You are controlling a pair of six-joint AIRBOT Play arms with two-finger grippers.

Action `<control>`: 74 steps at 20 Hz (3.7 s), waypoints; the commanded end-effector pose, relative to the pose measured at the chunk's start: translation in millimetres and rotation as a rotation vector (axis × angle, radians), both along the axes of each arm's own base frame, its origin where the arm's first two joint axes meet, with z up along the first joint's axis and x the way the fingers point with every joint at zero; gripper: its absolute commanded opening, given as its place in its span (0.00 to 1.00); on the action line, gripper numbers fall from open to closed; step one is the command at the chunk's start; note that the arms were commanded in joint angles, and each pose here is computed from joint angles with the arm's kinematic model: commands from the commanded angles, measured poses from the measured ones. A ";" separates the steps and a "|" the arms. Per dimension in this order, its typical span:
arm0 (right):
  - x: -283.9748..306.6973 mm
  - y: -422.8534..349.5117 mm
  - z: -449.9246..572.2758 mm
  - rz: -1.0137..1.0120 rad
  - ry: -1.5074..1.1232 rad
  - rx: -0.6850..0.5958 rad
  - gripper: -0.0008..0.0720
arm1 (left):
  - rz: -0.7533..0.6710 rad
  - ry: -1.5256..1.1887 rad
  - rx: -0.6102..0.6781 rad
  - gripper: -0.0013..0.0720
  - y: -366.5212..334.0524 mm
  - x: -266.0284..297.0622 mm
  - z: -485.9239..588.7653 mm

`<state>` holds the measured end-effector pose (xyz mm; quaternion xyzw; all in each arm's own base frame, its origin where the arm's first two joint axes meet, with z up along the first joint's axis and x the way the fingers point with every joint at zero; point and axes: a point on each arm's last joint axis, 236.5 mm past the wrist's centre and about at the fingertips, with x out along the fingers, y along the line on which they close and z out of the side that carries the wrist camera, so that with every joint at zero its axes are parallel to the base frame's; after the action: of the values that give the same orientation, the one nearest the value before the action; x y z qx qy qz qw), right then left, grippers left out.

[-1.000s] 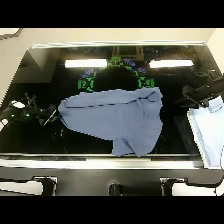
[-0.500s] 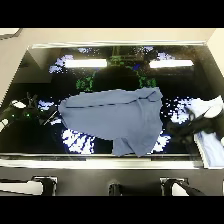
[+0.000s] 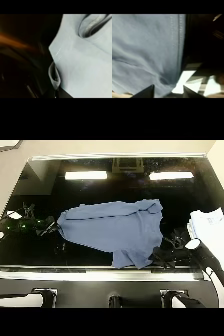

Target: Fold the shirts.

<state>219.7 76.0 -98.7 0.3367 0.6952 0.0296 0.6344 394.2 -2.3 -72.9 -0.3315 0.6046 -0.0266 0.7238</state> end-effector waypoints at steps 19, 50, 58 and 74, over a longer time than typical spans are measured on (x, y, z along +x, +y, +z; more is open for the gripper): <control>28.5 -87.4 651.6 -0.179 -1.795 -0.820 0.07 | 0.266 -1.649 0.398 0.05 -22.9 -189.5 619.2; 338.1 -51.7 120.0 -0.044 -0.546 -0.262 0.06 | 0.026 -0.324 0.143 0.05 35.7 125.6 61.6; 207.9 -42.7 41.0 0.226 -0.081 -0.248 0.06 | -0.189 0.001 0.055 0.05 19.8 45.4 17.9; 194.8 -85.5 81.1 0.133 -0.065 -0.236 0.53 | -0.215 0.191 0.038 0.65 50.9 -8.9 43.2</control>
<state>433.8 11.4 -41.6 0.2035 0.6814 0.0077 0.7031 405.0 30.3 -44.7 -0.2582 0.6859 -0.0758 0.6761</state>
